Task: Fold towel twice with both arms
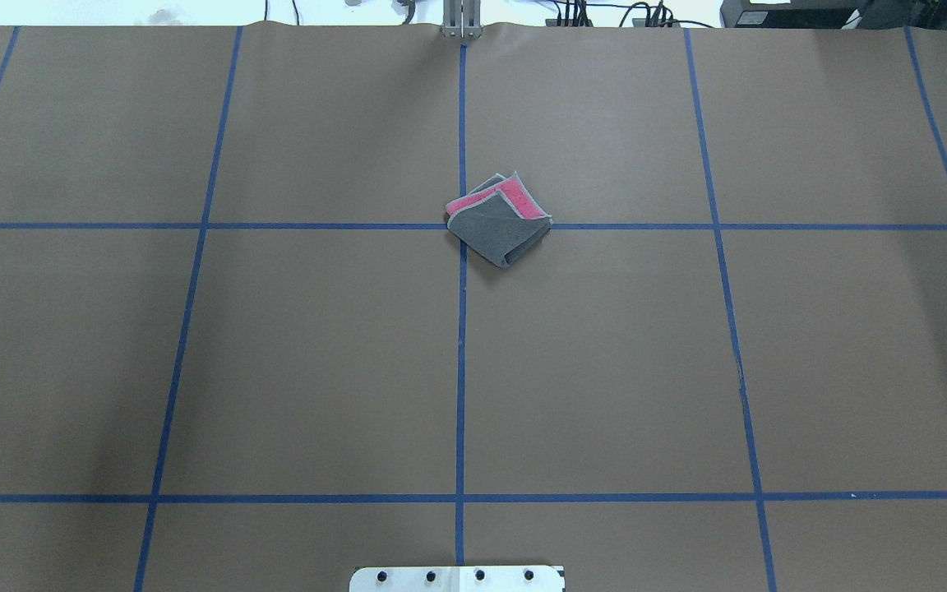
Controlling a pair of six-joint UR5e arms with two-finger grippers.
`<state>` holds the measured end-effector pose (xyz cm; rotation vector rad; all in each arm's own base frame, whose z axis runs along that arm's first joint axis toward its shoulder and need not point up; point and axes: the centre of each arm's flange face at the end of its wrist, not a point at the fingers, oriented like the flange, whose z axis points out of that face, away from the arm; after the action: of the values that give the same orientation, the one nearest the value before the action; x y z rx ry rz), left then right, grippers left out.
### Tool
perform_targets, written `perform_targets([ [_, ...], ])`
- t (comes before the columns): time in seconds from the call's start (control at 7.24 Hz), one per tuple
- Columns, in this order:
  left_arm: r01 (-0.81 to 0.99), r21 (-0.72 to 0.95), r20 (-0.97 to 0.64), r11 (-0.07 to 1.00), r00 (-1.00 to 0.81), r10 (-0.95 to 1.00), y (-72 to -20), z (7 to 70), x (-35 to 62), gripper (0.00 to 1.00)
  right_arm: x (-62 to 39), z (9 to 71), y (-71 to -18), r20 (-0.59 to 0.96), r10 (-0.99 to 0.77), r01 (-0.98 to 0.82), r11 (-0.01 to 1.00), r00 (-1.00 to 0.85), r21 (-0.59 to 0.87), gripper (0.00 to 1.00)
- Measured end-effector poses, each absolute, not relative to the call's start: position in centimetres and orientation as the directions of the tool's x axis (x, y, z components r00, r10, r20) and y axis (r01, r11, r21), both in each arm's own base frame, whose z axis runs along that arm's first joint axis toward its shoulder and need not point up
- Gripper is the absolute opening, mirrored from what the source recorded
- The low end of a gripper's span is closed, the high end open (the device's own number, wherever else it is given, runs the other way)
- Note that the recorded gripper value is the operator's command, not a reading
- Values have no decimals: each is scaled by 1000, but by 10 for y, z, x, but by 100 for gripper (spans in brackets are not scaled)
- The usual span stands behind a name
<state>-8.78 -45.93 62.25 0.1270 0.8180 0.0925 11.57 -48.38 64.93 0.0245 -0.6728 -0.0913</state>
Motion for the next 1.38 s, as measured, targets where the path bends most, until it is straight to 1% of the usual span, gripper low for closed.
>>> perform_targets([
  [0.41, -27, 149, -721, 989, 681, 127, -459, 622, -91, 100, 115, 640, -483, 623, -46, 31, 999, 781, 35, 100],
  [1.38, -24, 152, -721, 988, 682, 128, -458, 620, -91, 100, 115, 639, -483, 625, -44, 28, 999, 779, 35, 100],
])
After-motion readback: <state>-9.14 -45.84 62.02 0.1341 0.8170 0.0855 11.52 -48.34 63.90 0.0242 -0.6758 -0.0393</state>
